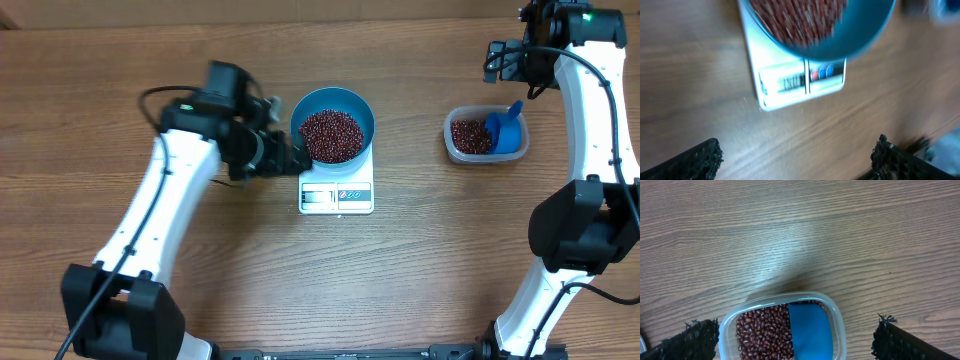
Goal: Scoop item into bowl and weigh 150g on scale
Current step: 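Lower the left gripper toward the scale display to check reading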
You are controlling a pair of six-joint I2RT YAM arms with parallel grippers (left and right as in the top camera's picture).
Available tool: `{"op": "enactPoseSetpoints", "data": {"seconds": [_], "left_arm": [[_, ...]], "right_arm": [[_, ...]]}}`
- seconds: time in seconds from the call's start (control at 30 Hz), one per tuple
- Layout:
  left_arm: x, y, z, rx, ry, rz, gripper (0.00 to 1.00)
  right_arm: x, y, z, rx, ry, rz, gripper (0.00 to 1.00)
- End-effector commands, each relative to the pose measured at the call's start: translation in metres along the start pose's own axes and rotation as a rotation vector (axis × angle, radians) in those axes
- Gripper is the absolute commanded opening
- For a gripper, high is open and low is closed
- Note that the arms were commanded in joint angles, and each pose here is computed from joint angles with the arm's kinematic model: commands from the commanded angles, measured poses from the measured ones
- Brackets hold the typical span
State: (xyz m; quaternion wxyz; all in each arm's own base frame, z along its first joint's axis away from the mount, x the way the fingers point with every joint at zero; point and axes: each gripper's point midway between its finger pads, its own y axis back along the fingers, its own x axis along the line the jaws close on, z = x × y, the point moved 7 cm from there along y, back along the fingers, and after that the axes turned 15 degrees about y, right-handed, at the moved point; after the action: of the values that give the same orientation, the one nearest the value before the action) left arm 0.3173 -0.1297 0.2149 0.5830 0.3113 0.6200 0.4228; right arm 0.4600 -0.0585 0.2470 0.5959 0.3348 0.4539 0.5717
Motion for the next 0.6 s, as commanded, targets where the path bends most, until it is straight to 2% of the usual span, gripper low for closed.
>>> {"op": "enactPoseSetpoints", "data": {"seconds": [0.0,0.13,0.43,0.57], "left_arm": [[-0.009,-0.003,-0.011,-0.052,-0.024,0.134,1.0],[-0.012,-0.019,-0.022,-0.085,-0.03,0.235,1.0],[-0.032,-0.065,-0.037,-0.147,-0.121,0.192,1.0],[-0.03,-0.072,-0.038,-0.22,-0.074,0.243,1.0]], "right_arm": [[-0.001,0.009,0.006,-0.035,-0.003,0.002,1.0],[-0.001,0.009,0.006,-0.035,-0.003,0.002,1.0],[-0.001,0.009,0.006,-0.035,-0.003,0.002,1.0],[-0.001,0.009,0.006,-0.035,-0.003,0.002,1.0]]}}
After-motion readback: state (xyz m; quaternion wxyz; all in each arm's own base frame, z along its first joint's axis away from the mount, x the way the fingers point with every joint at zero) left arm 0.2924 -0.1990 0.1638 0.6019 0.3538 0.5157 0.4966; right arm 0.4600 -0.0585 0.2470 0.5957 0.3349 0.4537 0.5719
